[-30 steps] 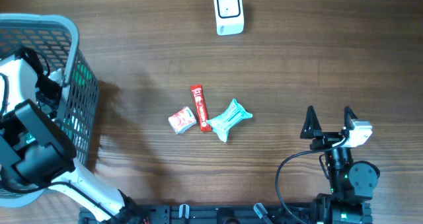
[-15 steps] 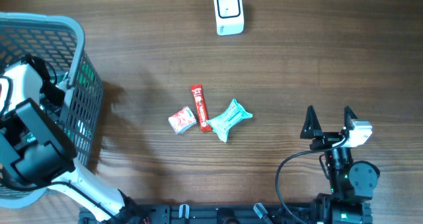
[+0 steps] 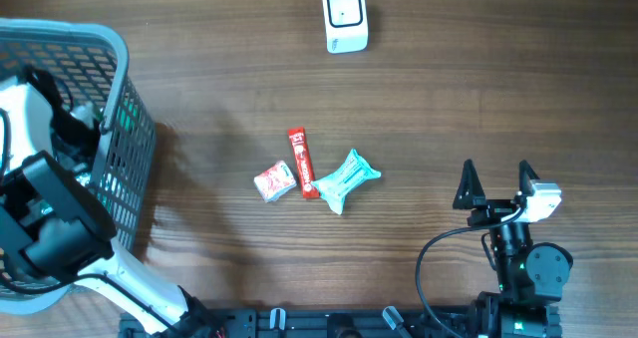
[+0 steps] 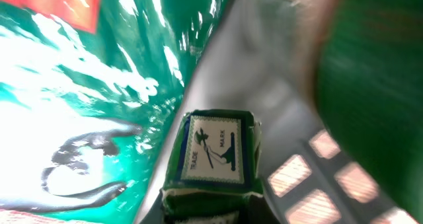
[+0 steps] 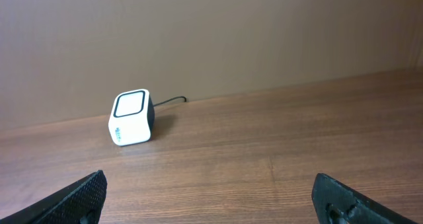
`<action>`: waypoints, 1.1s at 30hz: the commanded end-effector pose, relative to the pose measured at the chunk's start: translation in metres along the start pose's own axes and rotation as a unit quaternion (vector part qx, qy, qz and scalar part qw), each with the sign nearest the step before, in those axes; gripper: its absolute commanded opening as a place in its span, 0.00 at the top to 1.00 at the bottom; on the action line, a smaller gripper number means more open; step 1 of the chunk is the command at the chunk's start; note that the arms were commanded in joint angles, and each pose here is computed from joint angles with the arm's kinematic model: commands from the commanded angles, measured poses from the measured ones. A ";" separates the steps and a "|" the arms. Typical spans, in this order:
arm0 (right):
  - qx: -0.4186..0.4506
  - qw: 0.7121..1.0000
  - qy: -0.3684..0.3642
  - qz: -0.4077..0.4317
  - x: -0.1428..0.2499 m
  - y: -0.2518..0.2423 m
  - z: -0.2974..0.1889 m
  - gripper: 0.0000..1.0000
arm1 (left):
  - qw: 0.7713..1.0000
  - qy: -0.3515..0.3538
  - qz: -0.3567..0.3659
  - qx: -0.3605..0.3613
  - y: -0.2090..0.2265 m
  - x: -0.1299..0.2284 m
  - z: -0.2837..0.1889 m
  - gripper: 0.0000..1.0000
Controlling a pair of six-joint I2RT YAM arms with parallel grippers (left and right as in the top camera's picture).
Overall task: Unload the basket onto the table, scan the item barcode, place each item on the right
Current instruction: 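Reach into the basket and grasp the small green-white box, then carry the green box past the scanner and place it right of the wipes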
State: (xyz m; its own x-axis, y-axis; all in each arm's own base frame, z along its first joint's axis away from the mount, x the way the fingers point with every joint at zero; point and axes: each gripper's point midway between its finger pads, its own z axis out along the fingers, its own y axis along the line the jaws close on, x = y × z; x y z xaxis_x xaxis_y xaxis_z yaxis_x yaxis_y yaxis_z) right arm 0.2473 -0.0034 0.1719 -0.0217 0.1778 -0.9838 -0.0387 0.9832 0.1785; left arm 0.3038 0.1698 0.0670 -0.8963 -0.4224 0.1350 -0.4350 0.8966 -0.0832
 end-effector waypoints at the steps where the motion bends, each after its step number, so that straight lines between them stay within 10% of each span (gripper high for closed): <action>1: 0.000 1.000 -0.004 -0.010 -0.002 0.001 0.000 0.00 | 0.998 -0.061 0.011 -0.003 -0.006 -0.020 -0.049 0.96; 13: 0.000 1.000 -0.004 -0.010 -0.002 0.001 0.000 0.00 | 0.961 -0.275 0.013 0.024 -0.033 -0.007 -0.198 0.96; 22: 0.000 1.000 -0.004 -0.010 -0.002 0.001 0.000 0.00 | 0.858 -0.460 0.084 0.214 -0.131 0.058 -0.327 0.96; 33: 0.000 1.000 -0.004 -0.010 -0.002 0.001 0.000 0.00 | 0.864 -0.257 0.291 0.320 -0.313 0.170 -0.265 0.96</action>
State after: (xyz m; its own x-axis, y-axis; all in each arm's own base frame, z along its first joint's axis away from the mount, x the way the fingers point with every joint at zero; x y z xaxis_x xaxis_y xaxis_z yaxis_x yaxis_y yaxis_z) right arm 0.2473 -0.0034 0.1719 -0.0217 0.1778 -0.9838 -0.0387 0.9832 0.1785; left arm 0.3130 -0.0817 0.3992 -0.7433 -0.2130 -0.6341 0.1819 0.8479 -0.4980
